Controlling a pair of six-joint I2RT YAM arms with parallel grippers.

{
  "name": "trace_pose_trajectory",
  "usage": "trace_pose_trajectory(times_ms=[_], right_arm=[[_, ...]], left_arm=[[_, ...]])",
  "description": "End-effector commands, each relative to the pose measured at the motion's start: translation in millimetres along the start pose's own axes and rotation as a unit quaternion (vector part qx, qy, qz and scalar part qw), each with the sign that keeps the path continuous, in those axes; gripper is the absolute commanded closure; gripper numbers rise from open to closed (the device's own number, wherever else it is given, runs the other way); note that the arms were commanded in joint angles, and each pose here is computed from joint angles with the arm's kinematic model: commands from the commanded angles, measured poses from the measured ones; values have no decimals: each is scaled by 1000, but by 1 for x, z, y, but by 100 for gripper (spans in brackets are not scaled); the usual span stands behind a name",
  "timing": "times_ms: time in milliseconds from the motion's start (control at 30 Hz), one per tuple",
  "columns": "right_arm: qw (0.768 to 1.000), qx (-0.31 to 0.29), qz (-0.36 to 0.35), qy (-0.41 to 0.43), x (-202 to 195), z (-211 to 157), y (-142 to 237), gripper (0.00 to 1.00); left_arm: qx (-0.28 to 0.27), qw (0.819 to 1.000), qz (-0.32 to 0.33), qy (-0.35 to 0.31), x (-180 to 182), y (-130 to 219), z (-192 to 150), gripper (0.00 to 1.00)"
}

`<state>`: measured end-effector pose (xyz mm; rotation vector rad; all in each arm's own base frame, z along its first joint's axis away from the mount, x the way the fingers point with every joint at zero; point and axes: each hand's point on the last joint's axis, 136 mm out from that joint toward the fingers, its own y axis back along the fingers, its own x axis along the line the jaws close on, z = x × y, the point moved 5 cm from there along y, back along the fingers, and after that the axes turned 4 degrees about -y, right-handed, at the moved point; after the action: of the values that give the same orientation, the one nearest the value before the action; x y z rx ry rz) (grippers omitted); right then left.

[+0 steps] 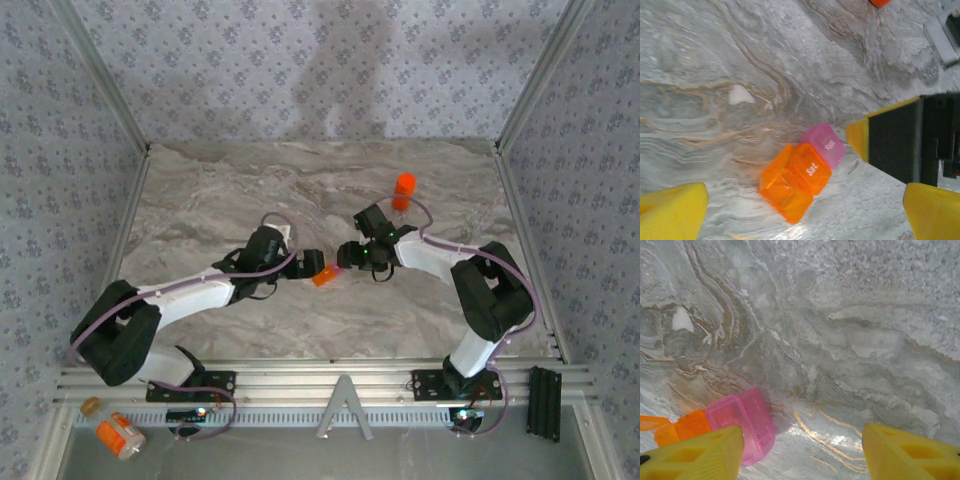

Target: Sort the pills into containers

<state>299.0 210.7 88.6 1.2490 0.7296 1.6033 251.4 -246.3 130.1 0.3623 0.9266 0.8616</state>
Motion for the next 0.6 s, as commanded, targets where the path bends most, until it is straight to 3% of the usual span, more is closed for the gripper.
trace_pose_trajectory(times_ms=[0,567], right_arm=[[999,-5,23,-23,-1,3,0,36],[998,-26,17,-59,-31,2,15,35]], left_arm=[[-7,1000,-12,10,-8,-11,-2,0],[7,1000,-1,8,-24,-34,-26,0]])
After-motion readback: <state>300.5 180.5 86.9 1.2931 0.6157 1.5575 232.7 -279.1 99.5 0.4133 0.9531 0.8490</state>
